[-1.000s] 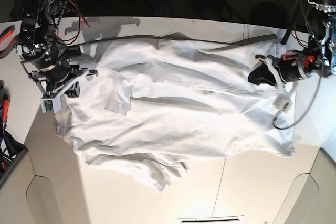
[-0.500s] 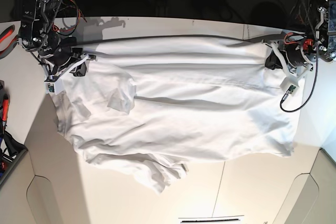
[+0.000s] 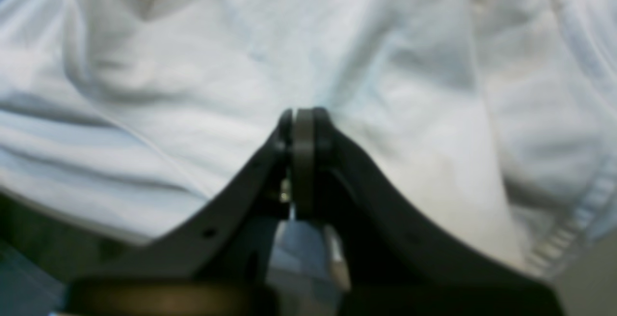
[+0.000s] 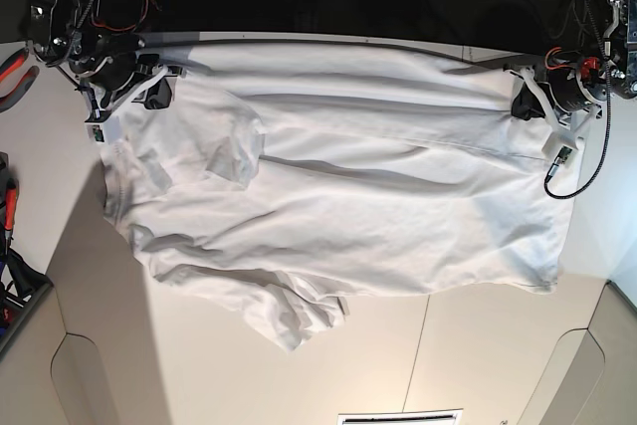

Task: Layout the t-shirt on the table in an organized manner, then fold the t-shirt properly
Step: 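Grasp the shirt edge with both grippers and pull it taut, then grasp the opposite shirt edge with both grippers, spreading it apart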

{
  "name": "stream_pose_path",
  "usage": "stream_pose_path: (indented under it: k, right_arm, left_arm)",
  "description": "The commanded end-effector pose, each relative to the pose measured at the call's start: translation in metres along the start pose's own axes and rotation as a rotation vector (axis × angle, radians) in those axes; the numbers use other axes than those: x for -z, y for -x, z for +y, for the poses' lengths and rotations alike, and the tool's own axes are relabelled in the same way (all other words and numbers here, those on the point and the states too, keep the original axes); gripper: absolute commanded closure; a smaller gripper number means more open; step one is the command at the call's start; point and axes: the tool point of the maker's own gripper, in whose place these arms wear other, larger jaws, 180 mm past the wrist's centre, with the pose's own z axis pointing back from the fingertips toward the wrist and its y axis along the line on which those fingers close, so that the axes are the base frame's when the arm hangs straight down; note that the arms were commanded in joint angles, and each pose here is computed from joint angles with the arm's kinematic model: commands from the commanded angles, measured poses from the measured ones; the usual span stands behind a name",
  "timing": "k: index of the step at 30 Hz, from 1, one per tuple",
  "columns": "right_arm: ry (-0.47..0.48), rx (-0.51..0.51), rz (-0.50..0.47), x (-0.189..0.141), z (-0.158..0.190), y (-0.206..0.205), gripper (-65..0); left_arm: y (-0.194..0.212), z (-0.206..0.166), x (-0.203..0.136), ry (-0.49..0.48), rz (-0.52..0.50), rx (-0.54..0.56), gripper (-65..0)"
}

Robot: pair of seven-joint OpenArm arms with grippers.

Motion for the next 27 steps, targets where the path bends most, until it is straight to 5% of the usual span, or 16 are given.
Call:
stream_pose_path:
  k: [1,10,18,22,25,27]
  right_arm:
    - [0.027,-0.022,0.021,-0.006,-0.006,0.004,0.0]
    - [0.03,-0.068,-0.053,-0.019,0.002,-0.017,0.0]
    - [0.048,-0.183,-0.339,-0.05,0.02,-0.105,-2.1]
    - [0.109,-0.264,-0.516,-0.068,0.022,-0.172,-19.8]
    - [0.141,-0.295,-0.616,-0.078,0.022,-0.215,-20.8]
    - [0.155,-0.284,-0.636,-0.072,0.015,-0.239,-27.2]
  left_arm:
    - [0.037,0.015,-0.005,-0.067,0.169,0.025,0.0]
    - [0.03,0.014,-0.009,-0.049,0.12,-0.023,0.0]
    - [-0.063,0.016,-0.059,0.05,-0.265,-0.066,0.0]
    - [-0.094,0.02,-0.088,0.052,-0.4,-0.067,-23.6]
    - [-0.101,0.024,-0.095,0.051,-0.437,-0.082,-26.0]
    - [-0.102,0.024,-0.095,0.051,-0.438,-0.082,-26.0]
